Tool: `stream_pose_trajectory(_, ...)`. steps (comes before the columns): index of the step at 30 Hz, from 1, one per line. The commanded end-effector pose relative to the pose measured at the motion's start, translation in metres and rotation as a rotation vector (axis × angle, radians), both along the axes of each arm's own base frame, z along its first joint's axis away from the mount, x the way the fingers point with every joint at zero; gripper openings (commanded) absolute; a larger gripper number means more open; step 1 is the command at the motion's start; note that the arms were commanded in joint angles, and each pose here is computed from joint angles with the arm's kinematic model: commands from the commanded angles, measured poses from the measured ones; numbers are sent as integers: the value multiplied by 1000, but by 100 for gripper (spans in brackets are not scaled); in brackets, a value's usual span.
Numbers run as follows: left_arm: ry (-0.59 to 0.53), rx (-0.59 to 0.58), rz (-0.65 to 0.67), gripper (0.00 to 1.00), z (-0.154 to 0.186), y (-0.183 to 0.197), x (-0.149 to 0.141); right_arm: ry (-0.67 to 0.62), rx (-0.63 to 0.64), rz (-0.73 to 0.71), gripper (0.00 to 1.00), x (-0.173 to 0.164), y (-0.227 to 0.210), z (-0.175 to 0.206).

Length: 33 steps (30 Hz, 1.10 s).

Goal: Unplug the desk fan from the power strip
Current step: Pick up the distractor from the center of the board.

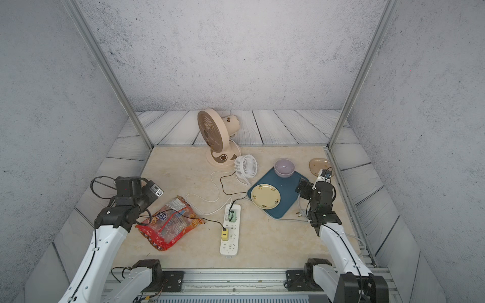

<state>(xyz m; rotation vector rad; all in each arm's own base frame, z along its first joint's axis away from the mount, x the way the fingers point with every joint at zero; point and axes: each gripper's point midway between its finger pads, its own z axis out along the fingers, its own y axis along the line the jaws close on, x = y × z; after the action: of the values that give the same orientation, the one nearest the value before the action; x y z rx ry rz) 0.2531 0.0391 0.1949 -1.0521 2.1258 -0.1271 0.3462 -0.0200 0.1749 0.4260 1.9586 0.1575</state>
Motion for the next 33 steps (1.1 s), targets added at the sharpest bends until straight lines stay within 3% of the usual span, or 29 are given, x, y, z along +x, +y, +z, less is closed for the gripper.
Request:
stream_pose_trajectory(1,213,-158,272,98,-53,4,-71,71,66,-25,99,-5,1,-8)
stream_pose_trajectory(5,229,-333,433,98,-90,-7,-101,60,70,-24,99,-4,1,-6)
stream_pose_trajectory(10,265,-549,555,98,-129,-30,-117,62,89,-46,99,-6,-1,-9)
stream_pose_trajectory(22,334,-620,630,98,-145,-39,-127,35,94,-63,99,-5,-3,-8)
stream_pose_trajectory(33,307,-736,598,98,-167,-55,-89,32,86,-71,99,-3,-5,-9)
